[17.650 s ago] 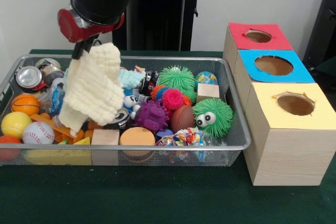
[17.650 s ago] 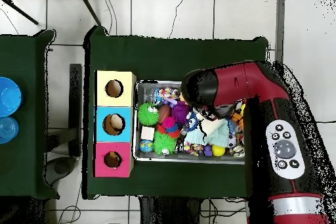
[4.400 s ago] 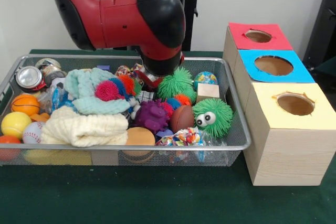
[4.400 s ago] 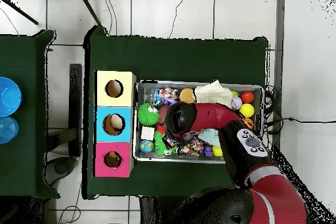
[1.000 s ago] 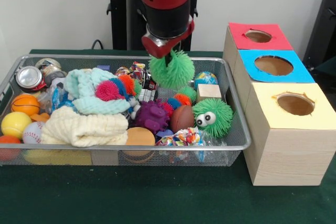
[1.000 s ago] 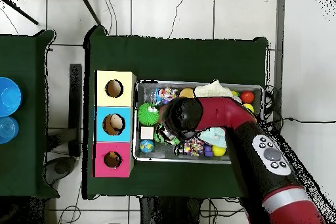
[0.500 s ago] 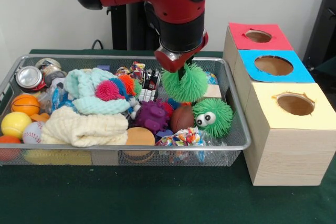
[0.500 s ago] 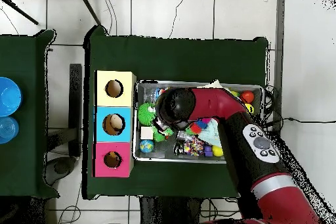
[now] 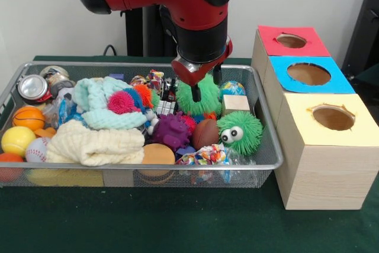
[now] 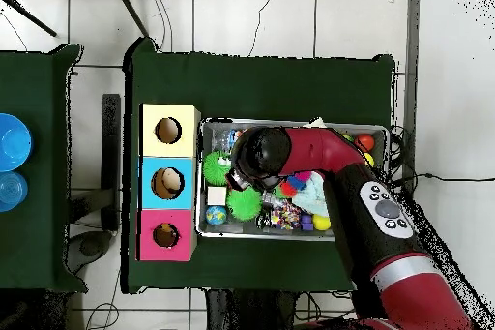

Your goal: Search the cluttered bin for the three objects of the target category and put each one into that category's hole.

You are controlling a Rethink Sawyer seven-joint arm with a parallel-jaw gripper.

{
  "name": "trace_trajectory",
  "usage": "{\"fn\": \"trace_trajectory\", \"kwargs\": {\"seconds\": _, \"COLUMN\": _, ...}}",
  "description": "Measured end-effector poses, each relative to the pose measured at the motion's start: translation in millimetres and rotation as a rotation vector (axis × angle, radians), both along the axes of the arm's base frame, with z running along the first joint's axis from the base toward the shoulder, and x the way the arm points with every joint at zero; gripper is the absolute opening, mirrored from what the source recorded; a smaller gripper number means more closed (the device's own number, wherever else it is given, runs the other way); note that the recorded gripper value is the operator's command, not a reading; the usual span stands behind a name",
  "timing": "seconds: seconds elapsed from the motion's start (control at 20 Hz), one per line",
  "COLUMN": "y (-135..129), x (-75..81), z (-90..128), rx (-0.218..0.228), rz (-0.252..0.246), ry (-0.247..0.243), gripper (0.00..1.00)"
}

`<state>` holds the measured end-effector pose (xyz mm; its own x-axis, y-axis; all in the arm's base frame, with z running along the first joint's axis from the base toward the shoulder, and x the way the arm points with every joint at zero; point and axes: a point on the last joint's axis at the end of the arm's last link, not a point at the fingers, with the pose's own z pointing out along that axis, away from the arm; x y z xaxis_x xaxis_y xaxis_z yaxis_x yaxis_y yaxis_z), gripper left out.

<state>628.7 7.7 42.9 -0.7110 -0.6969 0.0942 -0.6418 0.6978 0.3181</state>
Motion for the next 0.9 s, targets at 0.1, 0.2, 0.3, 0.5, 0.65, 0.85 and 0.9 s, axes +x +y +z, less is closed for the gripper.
{"fn": "trace_trajectory", "kwargs": {"seconds": 0.1, "y": -0.1, "x": -0.1, "z": 0.0, "rx": 0.000, "rz": 0.000, "ry": 0.000, "gripper": 1.00}}
{"fn": "trace_trajectory", "kwargs": {"seconds": 0.2, "y": -0.1, "x": -0.1, "z": 0.0, "rx": 0.000, "rz": 0.000, "ry": 0.000, "gripper": 1.00}}
{"fn": "trace_trajectory", "kwargs": {"seconds": 0.3, "y": -0.3, "x": 0.2, "z": -0.1, "rx": -0.001, "rz": -0.001, "ry": 0.000, "gripper": 1.00}}
{"fn": "trace_trajectory", "kwargs": {"seconds": 0.5, "y": -3.7, "x": 5.9, "z": 0.6, "rx": -0.005, "rz": -0.006, "ry": -0.011, "gripper": 1.00}}
{"fn": "trace_trajectory", "kwargs": {"seconds": 0.65, "y": -8.3, "x": 16.3, "z": 3.0, "rx": -0.011, "rz": -0.016, "ry": -0.031, "gripper": 1.00}}
{"fn": "trace_trajectory", "kwargs": {"seconds": 0.85, "y": -13.8, "x": 27.8, "z": 5.5, "rx": -0.017, "rz": -0.028, "ry": -0.064, "gripper": 1.00}}
{"fn": "trace_trajectory", "kwargs": {"seconds": 0.9, "y": -15.6, "x": 31.1, "z": 6.0, "rx": -0.019, "rz": -0.033, "ry": -0.076, "gripper": 1.00}}
